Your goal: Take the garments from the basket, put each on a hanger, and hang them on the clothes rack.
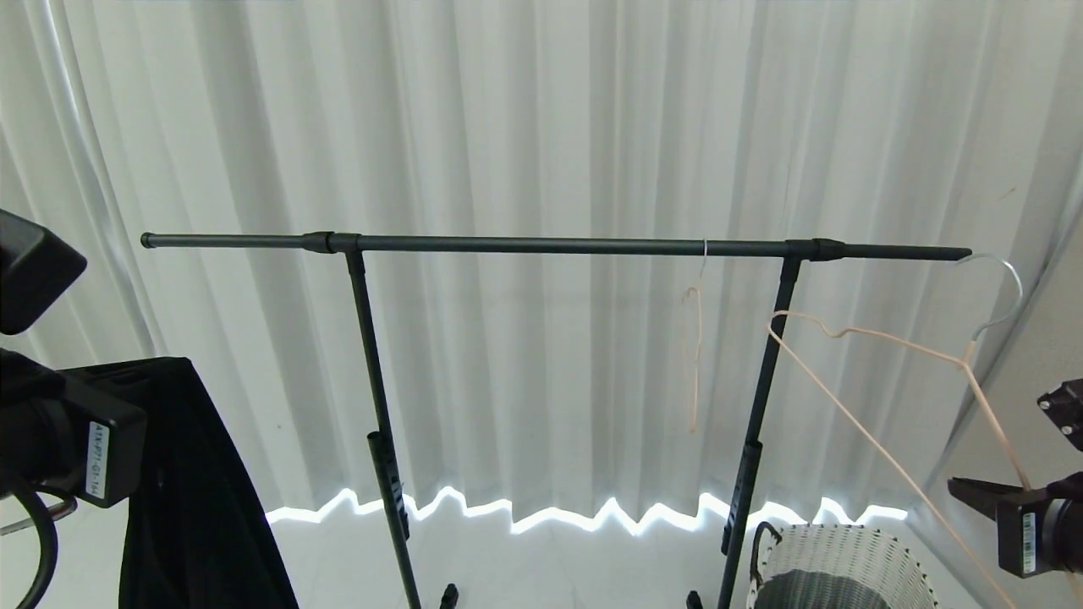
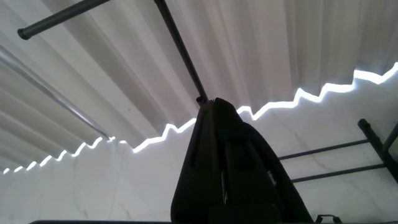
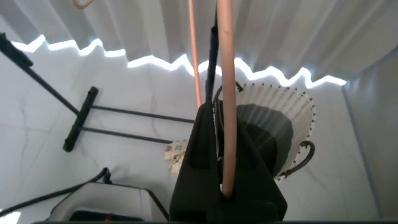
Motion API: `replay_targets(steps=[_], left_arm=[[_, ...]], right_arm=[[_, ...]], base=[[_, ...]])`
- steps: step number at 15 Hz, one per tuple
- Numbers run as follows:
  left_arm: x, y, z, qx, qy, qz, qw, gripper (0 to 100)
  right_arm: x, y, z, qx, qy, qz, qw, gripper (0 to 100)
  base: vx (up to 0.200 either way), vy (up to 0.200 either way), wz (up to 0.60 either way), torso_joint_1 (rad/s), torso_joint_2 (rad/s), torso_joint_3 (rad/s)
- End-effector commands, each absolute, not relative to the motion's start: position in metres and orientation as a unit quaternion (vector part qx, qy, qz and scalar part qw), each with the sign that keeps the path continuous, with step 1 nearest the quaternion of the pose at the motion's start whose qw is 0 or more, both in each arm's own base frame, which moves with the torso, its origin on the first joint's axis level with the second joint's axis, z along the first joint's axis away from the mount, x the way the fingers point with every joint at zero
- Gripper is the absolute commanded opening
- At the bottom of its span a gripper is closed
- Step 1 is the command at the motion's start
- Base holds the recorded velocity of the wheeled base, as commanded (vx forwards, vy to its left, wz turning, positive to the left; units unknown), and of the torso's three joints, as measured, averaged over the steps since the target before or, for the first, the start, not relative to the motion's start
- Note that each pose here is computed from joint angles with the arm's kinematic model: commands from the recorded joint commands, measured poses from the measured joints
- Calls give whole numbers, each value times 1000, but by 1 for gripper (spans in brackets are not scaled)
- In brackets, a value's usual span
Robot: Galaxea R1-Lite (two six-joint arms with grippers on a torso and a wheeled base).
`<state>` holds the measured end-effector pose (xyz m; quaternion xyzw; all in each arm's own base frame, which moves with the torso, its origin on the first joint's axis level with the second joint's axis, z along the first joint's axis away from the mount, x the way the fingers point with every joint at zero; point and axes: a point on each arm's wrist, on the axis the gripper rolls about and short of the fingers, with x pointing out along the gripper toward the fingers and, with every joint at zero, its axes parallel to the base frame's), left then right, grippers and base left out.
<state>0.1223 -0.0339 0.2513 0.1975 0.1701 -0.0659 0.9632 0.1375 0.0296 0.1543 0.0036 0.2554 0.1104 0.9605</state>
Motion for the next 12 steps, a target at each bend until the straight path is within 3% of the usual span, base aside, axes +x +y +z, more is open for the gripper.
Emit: replay_targets(steps=[1,5,8,12], left_arm=[[123,-34,251,198,172,-66,963,0],[127,-36,246,204,184,-70,959,0],[150,-46,228,217,236,-79,944,0],[208,-66,225,163,284,-54,943,0]], right_arm=[[134,38,156,-4,250,140,958,0],[120,61,160,-21,235,237,942,0],[103,88,162,-28,236,343,909,0],[76,121,171,34,267,451,851,0]], base=[[0,0,0,0,0,0],[0,0,0,0,0,0],[0,0,0,0,0,0],[0,0,0,0,0,0]])
